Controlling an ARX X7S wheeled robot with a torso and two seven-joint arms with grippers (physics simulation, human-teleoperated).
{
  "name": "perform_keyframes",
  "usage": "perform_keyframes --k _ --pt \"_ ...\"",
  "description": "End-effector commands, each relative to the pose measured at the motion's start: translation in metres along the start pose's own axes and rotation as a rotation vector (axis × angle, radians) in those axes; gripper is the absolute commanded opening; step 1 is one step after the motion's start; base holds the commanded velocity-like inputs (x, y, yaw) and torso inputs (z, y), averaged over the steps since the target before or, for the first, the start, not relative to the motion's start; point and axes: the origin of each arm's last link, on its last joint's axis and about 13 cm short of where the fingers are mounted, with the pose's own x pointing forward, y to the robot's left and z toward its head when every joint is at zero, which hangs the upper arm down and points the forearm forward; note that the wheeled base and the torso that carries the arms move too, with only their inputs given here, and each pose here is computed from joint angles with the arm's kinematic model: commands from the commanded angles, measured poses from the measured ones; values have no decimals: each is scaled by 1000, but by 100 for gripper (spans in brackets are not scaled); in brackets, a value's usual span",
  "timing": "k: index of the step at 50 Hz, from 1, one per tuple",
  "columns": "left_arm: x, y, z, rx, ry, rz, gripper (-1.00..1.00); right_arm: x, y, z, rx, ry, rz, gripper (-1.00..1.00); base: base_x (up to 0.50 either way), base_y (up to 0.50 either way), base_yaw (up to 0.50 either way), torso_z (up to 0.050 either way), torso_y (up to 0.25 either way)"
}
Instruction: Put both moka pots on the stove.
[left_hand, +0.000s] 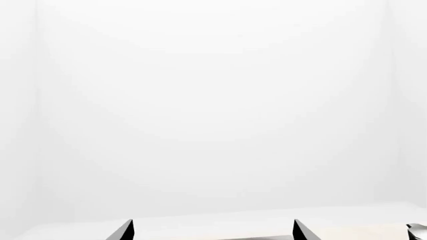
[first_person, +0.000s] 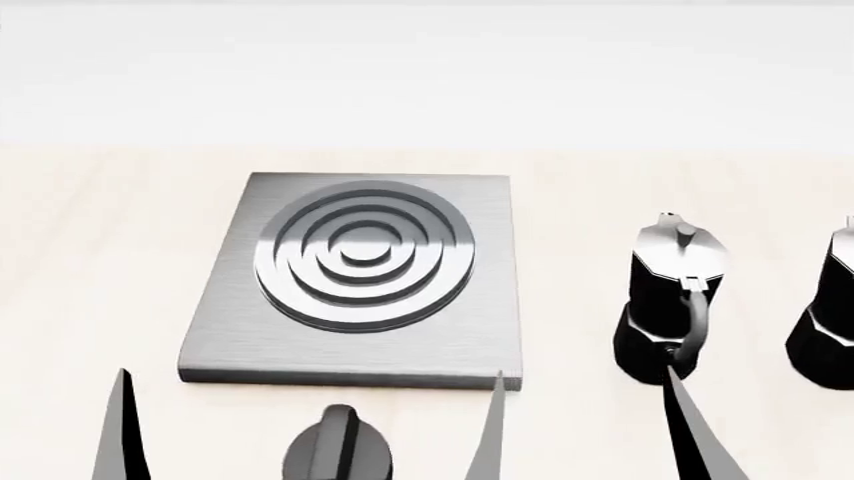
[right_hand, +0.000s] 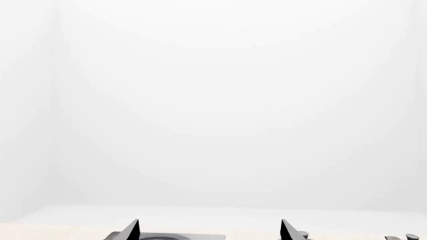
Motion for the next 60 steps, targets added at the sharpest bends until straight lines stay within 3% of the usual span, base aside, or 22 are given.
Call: perform_keyframes --k 1,42,51,53,60 --pt "0 0 0 -1 -1 1 100 0 0 -1 1 2 0 100 0 113 0 0 0" --pt "0 -1 -1 -18 5 -2 100 2 2 1 -24 10 8 100 0 55 0 0 0" --pt "-1 -2 -1 -15 5 -3 100 18 0 21 -52 -11 2 100 0 0 0 0 0" --pt "-1 -3 -2 -18 8 -7 100 25 -4 29 6 -8 1 100 0 0 0 0 0" --pt "0 -2 -3 -14 8 -3 100 46 -14 40 22 41 16 100 0 0 0 0 0"
